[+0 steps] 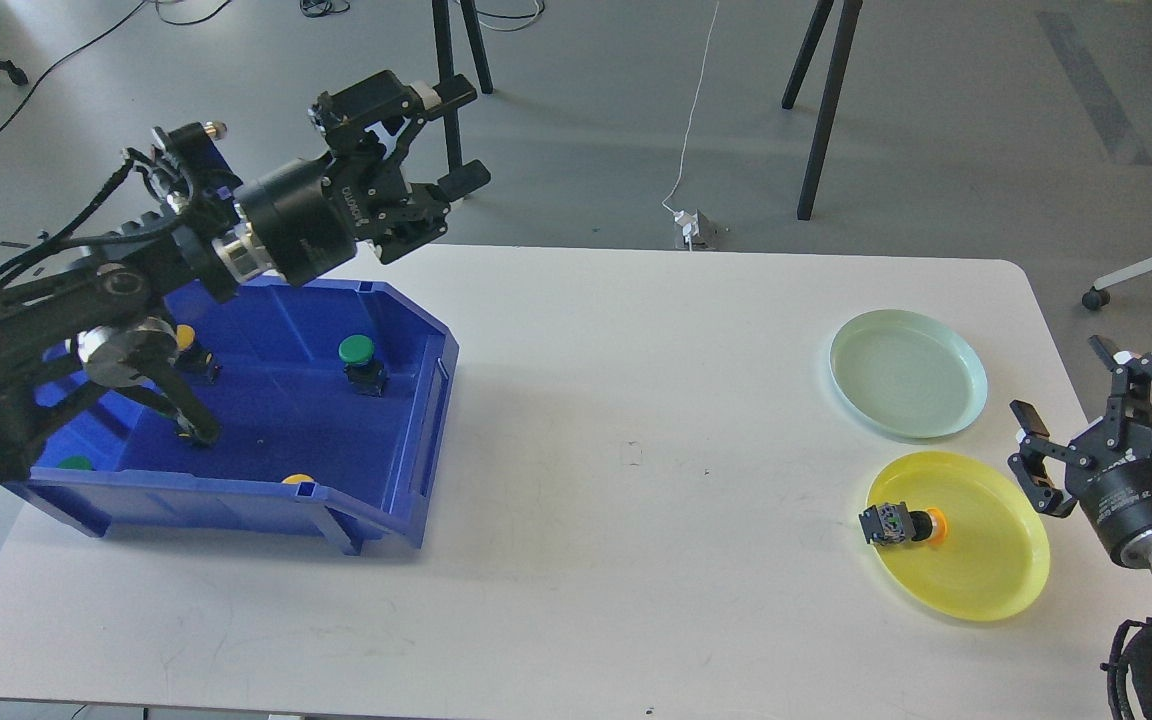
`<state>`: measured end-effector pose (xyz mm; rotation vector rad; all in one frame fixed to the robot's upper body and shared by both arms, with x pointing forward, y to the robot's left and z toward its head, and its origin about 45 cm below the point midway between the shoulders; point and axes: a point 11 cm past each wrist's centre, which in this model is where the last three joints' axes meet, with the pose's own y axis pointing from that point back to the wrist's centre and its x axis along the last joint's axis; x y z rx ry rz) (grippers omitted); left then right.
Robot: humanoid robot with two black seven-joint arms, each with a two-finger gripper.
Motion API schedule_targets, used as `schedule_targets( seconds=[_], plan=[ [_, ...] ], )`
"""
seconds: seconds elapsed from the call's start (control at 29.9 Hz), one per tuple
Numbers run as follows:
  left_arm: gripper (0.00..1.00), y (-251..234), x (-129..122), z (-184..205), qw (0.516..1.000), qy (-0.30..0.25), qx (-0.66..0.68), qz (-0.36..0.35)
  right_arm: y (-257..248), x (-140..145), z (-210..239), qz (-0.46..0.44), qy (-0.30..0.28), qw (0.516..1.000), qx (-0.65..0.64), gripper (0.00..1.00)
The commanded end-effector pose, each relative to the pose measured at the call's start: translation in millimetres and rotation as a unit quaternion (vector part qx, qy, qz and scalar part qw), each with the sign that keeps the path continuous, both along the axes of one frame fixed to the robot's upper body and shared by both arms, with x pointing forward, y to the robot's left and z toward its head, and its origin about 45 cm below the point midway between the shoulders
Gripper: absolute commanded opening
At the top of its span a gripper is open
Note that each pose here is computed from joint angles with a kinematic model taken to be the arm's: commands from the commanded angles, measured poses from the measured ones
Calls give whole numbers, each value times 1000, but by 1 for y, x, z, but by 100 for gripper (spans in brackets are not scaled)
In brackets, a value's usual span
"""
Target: Pass button and place on color plate
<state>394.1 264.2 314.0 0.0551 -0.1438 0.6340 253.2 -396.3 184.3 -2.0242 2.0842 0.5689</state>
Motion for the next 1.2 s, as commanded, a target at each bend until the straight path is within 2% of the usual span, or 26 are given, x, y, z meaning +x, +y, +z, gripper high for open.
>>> schedule_targets(
  seconds=[0.0,0.2,0.3,0.47,0.64,0.77,1.17],
  plan=[
    [94,49,-20,9,989,-44,143,-9,-2,-1,-2,0,1,1000,3,92],
    [94,96,-37,-13,923,-86,370,-50,7,-6,-4,38,-9,999,38,94],
    [94,115,-39,-26,875,-100,467,-76,12,-5,1,59,-24,996,56,94],
    [94,156,-39,-63,818,-63,565,-89,9,-1,8,58,-37,996,57,94],
    [94,169,-24,-93,801,-32,592,-82,8,-2,7,58,-34,996,55,94],
    [94,174,-21,-118,789,-4,609,-87,7,-3,6,58,-32,996,54,94],
    [94,190,-19,-135,770,26,632,-79,9,-6,5,61,-30,996,59,94]
  ],
)
